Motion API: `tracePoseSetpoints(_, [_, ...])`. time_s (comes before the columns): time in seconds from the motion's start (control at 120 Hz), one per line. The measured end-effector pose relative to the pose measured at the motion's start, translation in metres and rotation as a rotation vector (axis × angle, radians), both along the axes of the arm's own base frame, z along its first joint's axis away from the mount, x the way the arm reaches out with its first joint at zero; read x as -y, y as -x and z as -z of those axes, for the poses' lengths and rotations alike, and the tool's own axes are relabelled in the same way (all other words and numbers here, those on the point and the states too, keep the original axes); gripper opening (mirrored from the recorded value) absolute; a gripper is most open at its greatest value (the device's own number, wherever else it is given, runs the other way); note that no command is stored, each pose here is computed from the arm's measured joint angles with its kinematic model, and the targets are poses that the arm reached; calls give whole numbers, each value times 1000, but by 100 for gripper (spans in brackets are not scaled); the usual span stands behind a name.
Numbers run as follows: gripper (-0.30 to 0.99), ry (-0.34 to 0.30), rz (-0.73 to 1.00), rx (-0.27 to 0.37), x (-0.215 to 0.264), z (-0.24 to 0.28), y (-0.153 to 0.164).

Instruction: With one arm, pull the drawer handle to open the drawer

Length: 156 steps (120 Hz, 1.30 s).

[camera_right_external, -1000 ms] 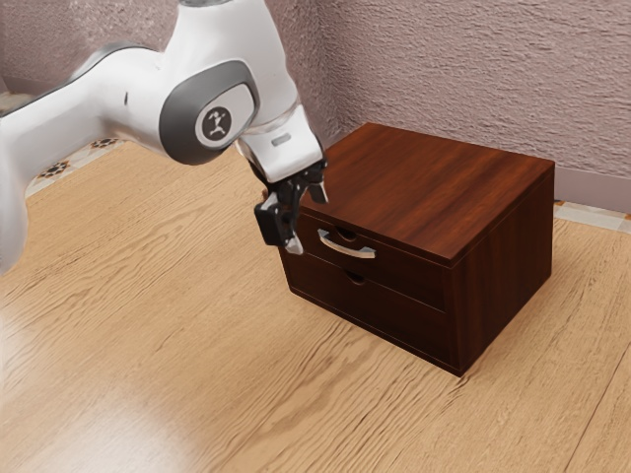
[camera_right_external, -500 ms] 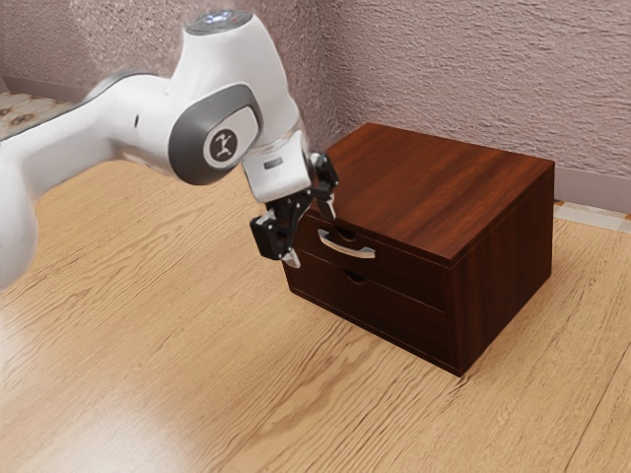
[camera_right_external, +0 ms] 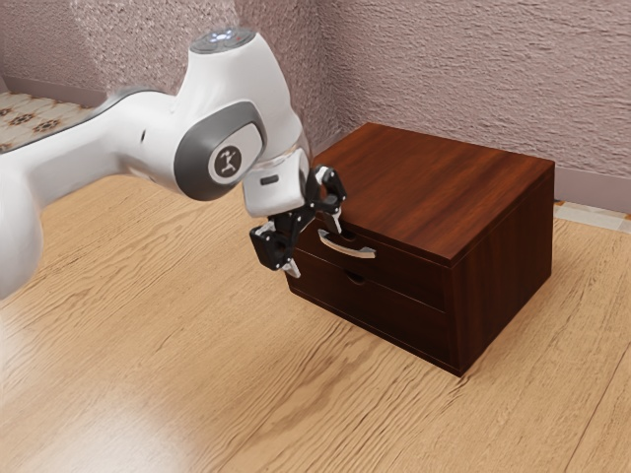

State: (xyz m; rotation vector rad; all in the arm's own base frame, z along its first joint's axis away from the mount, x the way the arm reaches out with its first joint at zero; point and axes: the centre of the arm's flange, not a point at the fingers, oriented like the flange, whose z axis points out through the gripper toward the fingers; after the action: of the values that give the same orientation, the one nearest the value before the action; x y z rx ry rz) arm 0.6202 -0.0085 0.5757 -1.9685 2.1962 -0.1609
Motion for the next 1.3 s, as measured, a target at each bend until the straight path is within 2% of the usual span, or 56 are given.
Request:
tracePoseSetpoints(0.292, [70, -7, 38, -4, 1, 7, 3])
tracePoseSetpoints(0.433, [51, -9, 55, -1, 5, 7, 4])
tracePoseSetpoints(0.642, [33, -10, 60, 8, 4, 2, 11])
tracePoseSetpoints(0.867, [33, -10, 52, -6, 2, 12, 33])
tracePoseSetpoints(1.142, [25, -9, 45, 3, 2, 9, 64])
tracePoseSetpoints(1.3, [30, -9, 36, 5, 0, 7, 83])
